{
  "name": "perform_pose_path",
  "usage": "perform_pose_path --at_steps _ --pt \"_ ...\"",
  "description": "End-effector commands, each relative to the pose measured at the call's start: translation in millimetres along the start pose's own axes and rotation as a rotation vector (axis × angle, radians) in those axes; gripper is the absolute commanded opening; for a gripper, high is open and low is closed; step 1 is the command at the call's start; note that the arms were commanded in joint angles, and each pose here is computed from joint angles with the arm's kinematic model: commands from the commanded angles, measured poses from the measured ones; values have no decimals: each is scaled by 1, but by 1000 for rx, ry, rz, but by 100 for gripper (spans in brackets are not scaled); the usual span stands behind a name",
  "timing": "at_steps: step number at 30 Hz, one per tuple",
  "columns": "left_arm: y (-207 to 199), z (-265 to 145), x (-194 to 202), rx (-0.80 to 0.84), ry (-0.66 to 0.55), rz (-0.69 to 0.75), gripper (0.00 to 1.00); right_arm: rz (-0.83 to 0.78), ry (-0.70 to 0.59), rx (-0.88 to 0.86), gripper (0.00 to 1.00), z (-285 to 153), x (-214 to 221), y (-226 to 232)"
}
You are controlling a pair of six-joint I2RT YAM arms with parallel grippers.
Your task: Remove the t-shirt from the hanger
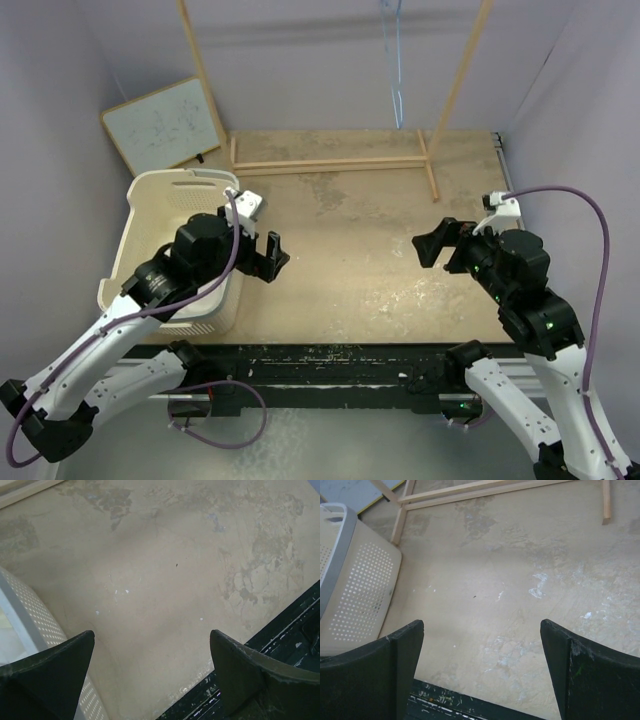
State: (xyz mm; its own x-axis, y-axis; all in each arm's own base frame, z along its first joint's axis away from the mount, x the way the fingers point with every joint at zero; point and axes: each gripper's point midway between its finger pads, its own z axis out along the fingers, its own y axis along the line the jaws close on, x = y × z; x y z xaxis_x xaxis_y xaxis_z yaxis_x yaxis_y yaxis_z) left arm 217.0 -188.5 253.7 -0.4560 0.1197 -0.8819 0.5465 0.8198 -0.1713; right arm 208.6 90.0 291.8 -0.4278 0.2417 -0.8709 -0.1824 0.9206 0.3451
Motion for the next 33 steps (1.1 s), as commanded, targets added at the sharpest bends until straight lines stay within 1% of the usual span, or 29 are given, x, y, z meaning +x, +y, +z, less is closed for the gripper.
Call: perform_pose_path --at_steps 1,4,6,8,11,14,15,16,24,28,33 --pt "-6 -16 -30 31 -142 16 99 24 -101 91 100 0 -27 -12" --pt "1 -27 -31 -2 -185 -11 99 1 -124 147 100 3 -41 -18" --pt "1 -33 -32 8 -221 -26 99 -6 -105 181 100 9 -40 -23" --pt "1 -36 -31 11 -232 -20 99 -3 -75 212 100 17 -33 -29" --pt "9 -34 -31 -33 -226 -9 99 -2 -49 229 100 23 -21 -35" --pt "12 -31 -28 -52 -200 -12 99 4 -51 222 100 25 -17 -35" --pt "11 -30 -27 -50 -193 -13 99 3 -22 240 100 29 -4 -41" --pt "11 -29 -26 -48 -189 -14 99 5 -13 248 100 30 -2 -43" --pt "10 -29 -26 -45 -190 -16 99 1 10 257 97 35 2 -44" --pt "10 -29 -26 -44 -190 -17 99 -8 15 218 93 35 4 -39" --pt "10 -27 -25 -44 -182 -16 99 -14 13 191 93 35 4 -34"
